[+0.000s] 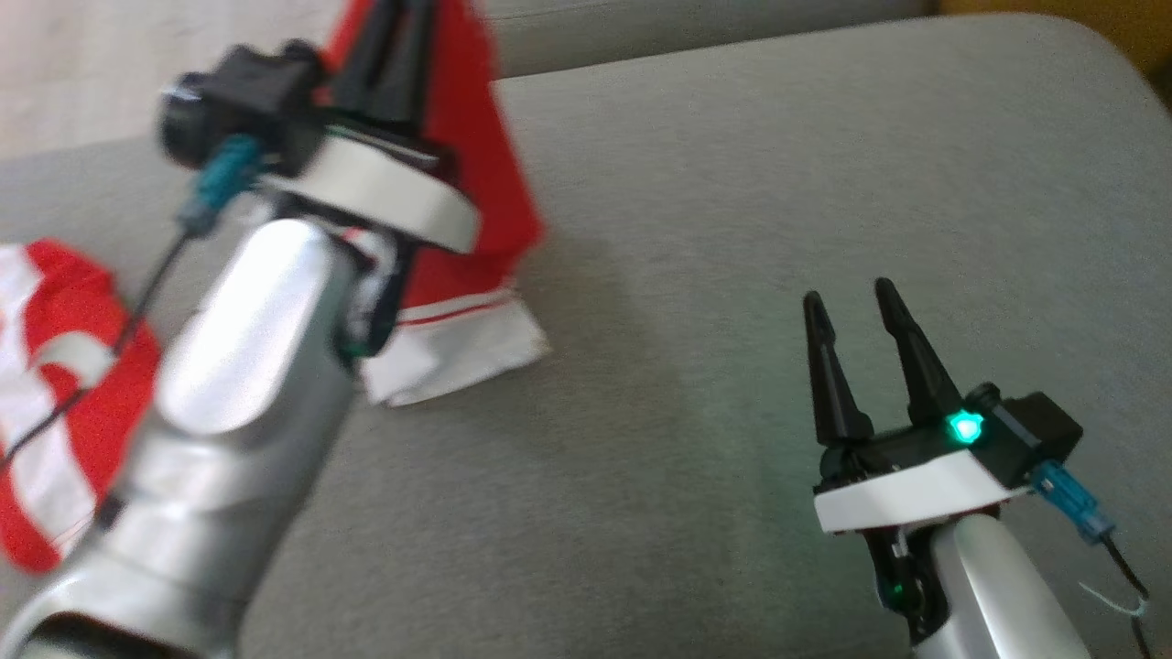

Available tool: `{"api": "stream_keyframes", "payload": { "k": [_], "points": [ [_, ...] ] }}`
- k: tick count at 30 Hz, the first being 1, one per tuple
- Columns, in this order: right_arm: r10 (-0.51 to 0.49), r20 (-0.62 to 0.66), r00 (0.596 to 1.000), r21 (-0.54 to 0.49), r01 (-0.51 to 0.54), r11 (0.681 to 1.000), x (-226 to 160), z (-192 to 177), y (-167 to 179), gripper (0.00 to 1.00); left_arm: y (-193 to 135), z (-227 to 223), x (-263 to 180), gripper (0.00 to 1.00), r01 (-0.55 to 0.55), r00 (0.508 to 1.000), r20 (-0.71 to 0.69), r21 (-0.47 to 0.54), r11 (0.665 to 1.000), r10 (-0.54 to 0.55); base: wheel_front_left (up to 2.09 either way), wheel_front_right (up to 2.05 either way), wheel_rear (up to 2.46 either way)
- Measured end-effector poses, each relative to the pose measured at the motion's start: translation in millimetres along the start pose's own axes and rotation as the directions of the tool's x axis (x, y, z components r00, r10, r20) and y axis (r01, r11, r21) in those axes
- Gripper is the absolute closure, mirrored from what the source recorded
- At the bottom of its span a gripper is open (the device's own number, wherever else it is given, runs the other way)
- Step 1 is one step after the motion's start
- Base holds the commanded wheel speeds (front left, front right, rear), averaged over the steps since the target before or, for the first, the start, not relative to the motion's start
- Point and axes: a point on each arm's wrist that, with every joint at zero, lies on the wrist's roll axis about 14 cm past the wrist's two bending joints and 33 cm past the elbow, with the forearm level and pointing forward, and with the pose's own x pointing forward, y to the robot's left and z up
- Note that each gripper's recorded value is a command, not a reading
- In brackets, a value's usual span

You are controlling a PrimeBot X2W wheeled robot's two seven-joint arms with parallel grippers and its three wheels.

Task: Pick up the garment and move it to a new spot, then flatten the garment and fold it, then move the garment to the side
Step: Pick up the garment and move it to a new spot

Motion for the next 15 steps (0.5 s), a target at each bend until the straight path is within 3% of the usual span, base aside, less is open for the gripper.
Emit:
{"api": "stream_keyframes", "payload": {
  "k": [3, 4, 5, 10, 15],
  "points": [
    [-0.043, 0.030, 0.999, -0.004, 0.043, 0.999, -8, 12, -13, 0.00, -53, -2, 28, 1.00, 0.082, 0.996, 0.024, -0.084, 0.993, -0.080, 0.00, 0.00, 0.00],
    [-0.057, 0.036, 0.998, -0.006, 0.057, 0.998, -10, 15, -17, 0.00, -63, -2, 35, 0.58, 0.091, 0.996, 0.031, -0.102, 0.991, -0.088, 0.00, 0.00, 0.00],
    [-0.072, 0.041, 0.997, -0.007, 0.072, 0.997, -13, 17, -22, 0.00, -72, -3, 41, 0.00, 0.105, 0.994, 0.028, -0.112, 0.988, -0.102, 0.00, 0.00, 0.00],
    [-0.137, 0.050, 0.989, -0.016, 0.138, 0.990, -25, 21, -41, 0.00, -107, -18, 55, 0.00, 0.170, 0.985, 0.009, -0.148, 0.974, -0.170, 0.00, 0.00, 0.00],
    [-0.144, 0.049, 0.988, -0.012, 0.144, 0.989, -19, 20, -45, 0.00, -77, -32, 48, 0.00, 0.107, 0.994, -0.012, -0.124, 0.987, -0.109, 0.00, 0.00, 0.00]
  ]
}}
